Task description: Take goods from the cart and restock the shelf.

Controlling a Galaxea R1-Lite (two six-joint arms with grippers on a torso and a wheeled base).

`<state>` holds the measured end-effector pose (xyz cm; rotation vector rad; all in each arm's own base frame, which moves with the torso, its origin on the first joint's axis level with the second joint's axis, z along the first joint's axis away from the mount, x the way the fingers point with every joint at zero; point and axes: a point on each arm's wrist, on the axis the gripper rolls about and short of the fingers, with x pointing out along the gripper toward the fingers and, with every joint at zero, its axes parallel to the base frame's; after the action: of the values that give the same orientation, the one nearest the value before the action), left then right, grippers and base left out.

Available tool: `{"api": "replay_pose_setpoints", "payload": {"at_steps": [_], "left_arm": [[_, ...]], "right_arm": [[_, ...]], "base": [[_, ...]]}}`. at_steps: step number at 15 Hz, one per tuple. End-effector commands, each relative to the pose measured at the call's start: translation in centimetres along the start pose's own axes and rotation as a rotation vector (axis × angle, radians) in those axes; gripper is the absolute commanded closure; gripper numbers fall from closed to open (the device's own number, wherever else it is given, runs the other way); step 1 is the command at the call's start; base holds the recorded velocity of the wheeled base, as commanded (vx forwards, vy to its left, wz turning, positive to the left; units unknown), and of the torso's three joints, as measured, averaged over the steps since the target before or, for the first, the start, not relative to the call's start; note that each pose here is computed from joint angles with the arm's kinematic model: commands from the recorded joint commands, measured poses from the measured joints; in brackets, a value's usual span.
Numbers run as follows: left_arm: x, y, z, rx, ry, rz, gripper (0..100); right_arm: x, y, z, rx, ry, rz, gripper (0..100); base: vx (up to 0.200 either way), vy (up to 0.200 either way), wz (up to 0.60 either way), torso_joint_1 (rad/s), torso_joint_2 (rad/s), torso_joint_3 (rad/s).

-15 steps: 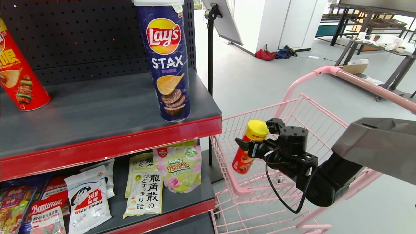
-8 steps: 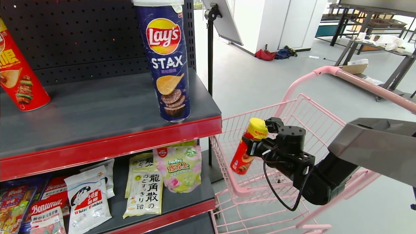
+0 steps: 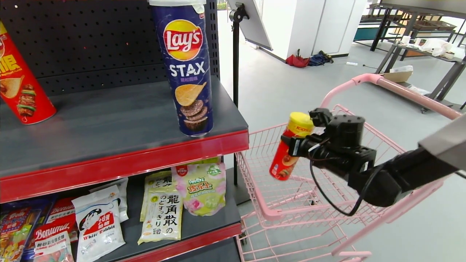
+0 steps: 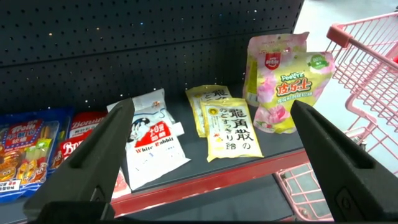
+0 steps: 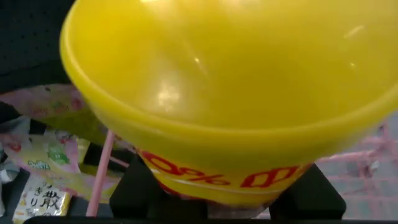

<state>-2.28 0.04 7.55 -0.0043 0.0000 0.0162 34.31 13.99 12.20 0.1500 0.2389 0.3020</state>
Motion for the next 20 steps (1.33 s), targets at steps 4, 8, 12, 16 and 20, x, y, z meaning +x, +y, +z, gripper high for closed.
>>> {"api": "replay_pose_setpoints", "payload": {"at_steps": [4,8,12,16,20], "left_arm": [[0.0,0.0,0.0,0.000,0.002,0.001,0],[0.0,0.0,0.0,-0.002,0.002,0.001,0],[0.0,0.0,0.0,-0.002,0.002,0.001,0],[0.0,0.0,0.0,-0.002,0.000,0.001,0],[0.0,0.0,0.0,-0.002,0.002,0.001,0]], "right_arm": [[-14.3,-0.1,14.3,-0.100,-0.211,-0.066,100],[-28.6,-0.5,12.8,-0.174,-0.025,-0.201,100],[-37.8,-1.7,6.7,-0.207,0.035,-0.317,100],[-40.1,-2.0,3.6,-0.242,0.059,-0.299,100],[-41.1,-2.2,1.7,-0.256,0.042,-0.305,100]], "base": [[0.000,0.000,0.00,0.000,0.00,0.000],[0.000,0.000,0.00,0.000,0.00,0.000],[0.000,0.000,0.00,0.000,0.00,0.000],[0.000,0.000,0.00,0.000,0.00,0.000],[0.000,0.000,0.00,0.000,0.00,0.000]]}}
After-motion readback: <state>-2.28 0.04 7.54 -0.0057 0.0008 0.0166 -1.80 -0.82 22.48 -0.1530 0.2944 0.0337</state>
